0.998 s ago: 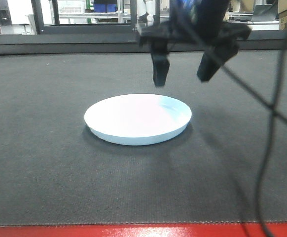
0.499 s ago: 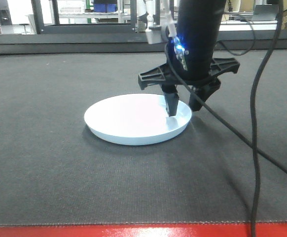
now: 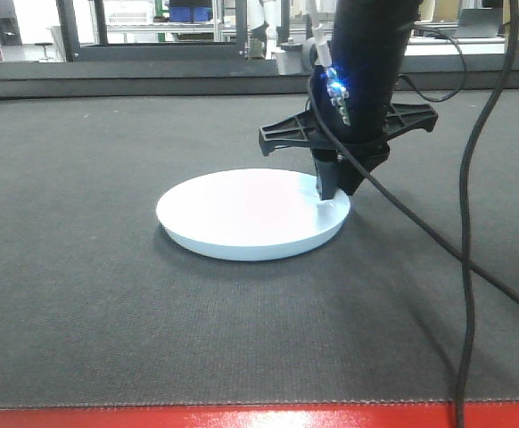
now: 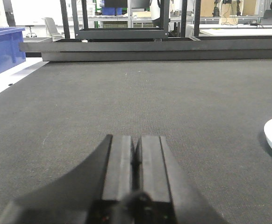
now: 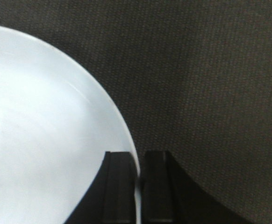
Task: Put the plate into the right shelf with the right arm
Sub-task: 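Close the right gripper on the plate rim and lift it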
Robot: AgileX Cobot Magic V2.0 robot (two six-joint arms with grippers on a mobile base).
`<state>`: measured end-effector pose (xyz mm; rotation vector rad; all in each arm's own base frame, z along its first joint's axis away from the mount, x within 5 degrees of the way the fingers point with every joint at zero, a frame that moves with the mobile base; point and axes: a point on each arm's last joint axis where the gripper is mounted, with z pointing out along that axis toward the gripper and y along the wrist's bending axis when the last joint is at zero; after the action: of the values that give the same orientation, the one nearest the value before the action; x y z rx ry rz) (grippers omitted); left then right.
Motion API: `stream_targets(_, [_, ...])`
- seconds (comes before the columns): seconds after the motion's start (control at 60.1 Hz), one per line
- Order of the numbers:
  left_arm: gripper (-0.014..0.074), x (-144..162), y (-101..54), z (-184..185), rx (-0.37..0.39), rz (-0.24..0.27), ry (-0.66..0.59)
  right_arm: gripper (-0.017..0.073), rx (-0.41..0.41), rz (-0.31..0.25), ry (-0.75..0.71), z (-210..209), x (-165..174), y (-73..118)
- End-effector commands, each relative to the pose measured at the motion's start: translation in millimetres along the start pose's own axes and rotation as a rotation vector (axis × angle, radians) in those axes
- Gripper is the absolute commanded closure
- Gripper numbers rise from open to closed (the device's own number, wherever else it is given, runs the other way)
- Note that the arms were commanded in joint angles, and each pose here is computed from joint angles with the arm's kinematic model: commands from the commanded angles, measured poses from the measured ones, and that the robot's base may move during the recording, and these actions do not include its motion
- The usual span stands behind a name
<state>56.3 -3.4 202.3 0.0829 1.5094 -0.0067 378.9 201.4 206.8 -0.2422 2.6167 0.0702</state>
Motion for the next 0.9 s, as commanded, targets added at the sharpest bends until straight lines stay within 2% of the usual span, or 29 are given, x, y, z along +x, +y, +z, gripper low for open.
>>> stream_targets(0.0, [0.064,-6,1.7,-1,-0.02,-0.005,-0.087,0.0386,-0.008,0.001,-0.08,-19,-15,-2.9])
stream_targets(0.116, [0.064,-6,1.7,-1,-0.02,-0.005,-0.087,0.0403,-0.002,-0.015,-0.064,-16,-14,-3.1])
stream_targets(0.233, [0.064,-6,1.7,-1,-0.02,-0.005,-0.087,0.0522,-0.007,-0.045,-0.083,-20,-17,-2.8])
stream_targets(0.399, [0.064,-6,1.7,-1,-0.02,-0.005,-0.087,0.0505,-0.037,-0.039,-0.175,-47,-29,-2.9])
stream_targets(0.483, [0.064,-6,1.7,-1,-0.02,-0.005,-0.087,0.0505,-0.054,-0.057,-0.232,-65,-34,-3.8])
stream_targets(0.632, [0.064,-6,1.7,-1,-0.02,-0.005,-0.087,0.0505,-0.074,-0.066,-0.355,-109,-41,-17.6])
stream_targets(0.749, [0.064,-6,1.7,-1,-0.02,-0.005,-0.087,0.0505,-0.086,-0.087,-0.437,-139,-33,-28.1])
stream_targets(0.882, [0.064,-6,1.7,-1,-0.02,-0.005,-0.087,0.0505,-0.105,-0.097,-0.521,-166,-10,-41.2])
